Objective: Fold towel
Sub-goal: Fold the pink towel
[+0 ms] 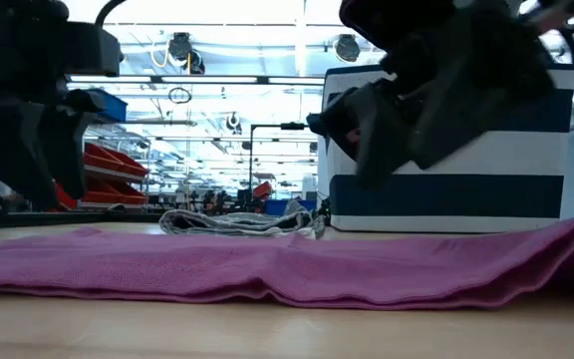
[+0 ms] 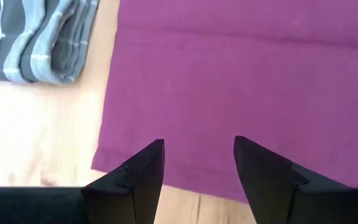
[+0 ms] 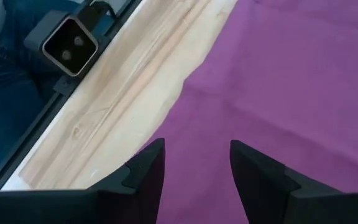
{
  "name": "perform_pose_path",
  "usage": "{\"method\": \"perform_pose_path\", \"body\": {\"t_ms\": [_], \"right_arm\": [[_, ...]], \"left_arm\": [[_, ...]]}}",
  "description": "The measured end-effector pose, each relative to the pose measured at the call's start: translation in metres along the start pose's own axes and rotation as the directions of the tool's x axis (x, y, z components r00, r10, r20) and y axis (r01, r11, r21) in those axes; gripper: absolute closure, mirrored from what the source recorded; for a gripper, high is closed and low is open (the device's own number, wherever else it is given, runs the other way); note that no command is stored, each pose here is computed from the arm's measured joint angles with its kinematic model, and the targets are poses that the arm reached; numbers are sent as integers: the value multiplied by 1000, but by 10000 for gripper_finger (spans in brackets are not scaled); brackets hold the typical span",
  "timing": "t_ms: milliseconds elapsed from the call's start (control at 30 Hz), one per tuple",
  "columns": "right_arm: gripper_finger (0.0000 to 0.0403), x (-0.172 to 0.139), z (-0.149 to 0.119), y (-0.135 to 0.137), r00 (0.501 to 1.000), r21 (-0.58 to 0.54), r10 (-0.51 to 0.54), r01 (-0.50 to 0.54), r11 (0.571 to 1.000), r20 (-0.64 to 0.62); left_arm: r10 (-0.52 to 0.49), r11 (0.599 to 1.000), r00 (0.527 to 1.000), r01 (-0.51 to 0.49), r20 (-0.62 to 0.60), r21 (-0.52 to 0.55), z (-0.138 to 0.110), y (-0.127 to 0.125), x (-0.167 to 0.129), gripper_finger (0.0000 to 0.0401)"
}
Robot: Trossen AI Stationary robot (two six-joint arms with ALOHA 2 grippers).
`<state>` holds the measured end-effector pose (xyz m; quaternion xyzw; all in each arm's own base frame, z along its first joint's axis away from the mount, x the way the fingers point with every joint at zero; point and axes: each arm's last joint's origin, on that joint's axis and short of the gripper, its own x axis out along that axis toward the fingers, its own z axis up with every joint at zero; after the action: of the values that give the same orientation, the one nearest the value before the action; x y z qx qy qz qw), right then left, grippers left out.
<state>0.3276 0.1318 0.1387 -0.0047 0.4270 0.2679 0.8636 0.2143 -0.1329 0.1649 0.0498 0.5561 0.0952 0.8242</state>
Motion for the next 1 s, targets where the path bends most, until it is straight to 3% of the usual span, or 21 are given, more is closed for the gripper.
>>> {"method": "perform_pose_path", "body": {"t_ms": [433,600,800,1000], "right_arm": [[234,-13,-5,2,996,33,-8,11,999,-92],[234,-22,-4,2,993,22,-67,70,997,-97],[234,-30,-19,-5,954,45,-139,156,987,-265],[234,-42,-24,0,930,-87,-131,108,990,-342]], "left_arm": [[37,999,997,-37,62,-5,2,0,1,199],[38,999,996,-38,78,3,5,1,2,199],[34,999,994,-33,106,-13,8,0,2,199],[31,999,992,-30,122,-17,9,-1,2,199]]}}
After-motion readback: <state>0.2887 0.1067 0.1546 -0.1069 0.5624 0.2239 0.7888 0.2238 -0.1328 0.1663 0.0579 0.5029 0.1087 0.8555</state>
